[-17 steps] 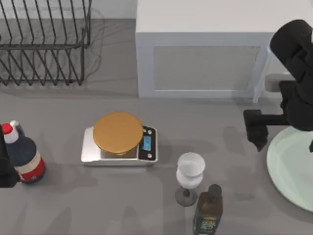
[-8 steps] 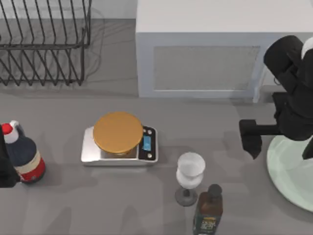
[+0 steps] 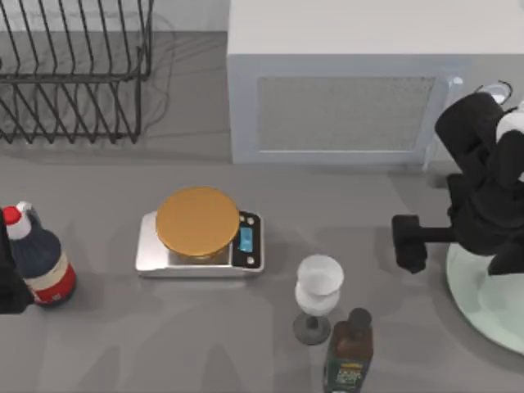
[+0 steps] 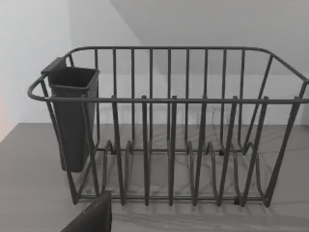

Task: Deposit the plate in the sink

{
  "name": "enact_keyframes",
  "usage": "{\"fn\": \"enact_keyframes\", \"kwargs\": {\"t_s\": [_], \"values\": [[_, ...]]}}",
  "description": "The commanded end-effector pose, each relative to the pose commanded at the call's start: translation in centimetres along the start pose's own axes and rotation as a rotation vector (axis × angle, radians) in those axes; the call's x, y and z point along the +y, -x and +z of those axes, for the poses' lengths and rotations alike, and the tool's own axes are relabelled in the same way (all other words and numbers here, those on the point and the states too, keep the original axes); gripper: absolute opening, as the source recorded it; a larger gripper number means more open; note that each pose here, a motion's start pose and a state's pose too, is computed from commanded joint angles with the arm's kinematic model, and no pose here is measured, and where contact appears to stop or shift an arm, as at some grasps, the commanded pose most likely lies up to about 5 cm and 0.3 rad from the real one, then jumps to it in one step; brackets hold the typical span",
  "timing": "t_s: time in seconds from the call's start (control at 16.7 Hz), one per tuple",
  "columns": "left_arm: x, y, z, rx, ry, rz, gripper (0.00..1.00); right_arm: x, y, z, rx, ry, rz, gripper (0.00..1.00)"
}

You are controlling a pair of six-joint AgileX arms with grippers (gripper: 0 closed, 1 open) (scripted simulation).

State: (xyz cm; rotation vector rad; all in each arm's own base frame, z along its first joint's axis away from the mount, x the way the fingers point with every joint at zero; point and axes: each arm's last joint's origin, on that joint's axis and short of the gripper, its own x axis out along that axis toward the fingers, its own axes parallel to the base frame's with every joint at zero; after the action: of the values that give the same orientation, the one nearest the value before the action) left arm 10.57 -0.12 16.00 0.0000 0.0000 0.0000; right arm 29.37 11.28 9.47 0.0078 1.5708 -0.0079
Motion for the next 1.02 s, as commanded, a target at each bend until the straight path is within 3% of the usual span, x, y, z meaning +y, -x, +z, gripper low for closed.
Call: {"fn": "enact_keyframes", "kwargs": {"t_s": [0.18, 0.96, 1.02], "values": [[0.00, 0.00, 0.00, 0.000, 0.000, 0.000, 1.00, 0.00, 0.00, 0.00, 0.000, 0.000, 0.000, 1.00], [0.00, 0.00, 0.00, 0.000, 0.000, 0.000, 1.00, 0.00, 0.00, 0.00, 0.000, 0.000, 0.000, 0.02], [0.00, 0.00, 0.00, 0.000, 0.000, 0.000, 1.00, 0.00, 0.00, 0.00, 0.000, 0.000, 0.000, 0.00]]}}
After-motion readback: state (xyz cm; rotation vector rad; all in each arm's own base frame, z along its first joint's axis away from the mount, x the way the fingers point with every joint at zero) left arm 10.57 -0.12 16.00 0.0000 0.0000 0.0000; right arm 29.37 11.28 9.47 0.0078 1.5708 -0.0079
